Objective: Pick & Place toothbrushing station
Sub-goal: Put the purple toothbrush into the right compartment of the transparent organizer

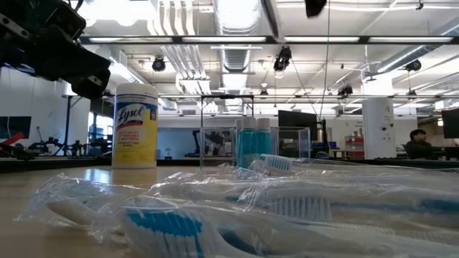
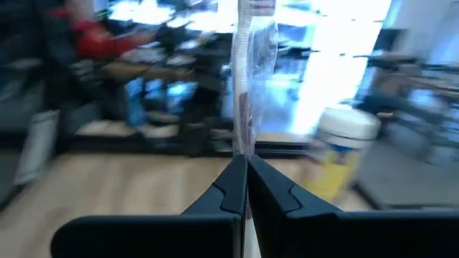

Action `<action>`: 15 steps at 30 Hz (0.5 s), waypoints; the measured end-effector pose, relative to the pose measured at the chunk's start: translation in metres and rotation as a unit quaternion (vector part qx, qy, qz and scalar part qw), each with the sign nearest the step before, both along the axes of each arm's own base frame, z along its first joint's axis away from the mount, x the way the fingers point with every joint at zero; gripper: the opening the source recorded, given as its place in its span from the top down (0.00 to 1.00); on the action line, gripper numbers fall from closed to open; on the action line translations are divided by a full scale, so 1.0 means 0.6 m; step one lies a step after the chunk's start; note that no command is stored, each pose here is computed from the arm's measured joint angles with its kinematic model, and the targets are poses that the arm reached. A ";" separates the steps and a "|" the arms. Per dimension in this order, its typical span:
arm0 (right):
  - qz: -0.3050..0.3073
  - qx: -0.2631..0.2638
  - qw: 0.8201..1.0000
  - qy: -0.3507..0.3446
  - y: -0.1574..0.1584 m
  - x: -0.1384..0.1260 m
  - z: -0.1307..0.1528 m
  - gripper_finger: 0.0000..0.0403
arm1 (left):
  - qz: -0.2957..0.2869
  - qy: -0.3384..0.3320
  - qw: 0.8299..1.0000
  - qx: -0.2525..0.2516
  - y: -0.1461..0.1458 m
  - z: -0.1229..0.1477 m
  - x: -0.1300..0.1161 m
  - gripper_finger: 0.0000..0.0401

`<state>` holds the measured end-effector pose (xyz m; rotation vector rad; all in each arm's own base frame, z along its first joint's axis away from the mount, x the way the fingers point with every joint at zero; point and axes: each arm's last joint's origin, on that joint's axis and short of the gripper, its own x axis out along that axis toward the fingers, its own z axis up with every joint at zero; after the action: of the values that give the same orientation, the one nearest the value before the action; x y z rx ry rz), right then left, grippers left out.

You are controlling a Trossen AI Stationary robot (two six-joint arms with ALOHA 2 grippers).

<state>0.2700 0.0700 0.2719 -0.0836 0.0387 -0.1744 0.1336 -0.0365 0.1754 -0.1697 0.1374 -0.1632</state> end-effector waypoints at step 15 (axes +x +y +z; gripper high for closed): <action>-0.092 0.017 0.995 -0.040 -0.086 -0.060 -0.147 0.98 | 0.005 0.001 1.000 -0.004 0.000 0.000 0.000 0.98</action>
<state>0.2339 0.0186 0.1836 -0.0391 -0.0303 -0.3620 0.1336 -0.0363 0.1751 -0.1792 0.1379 -0.1534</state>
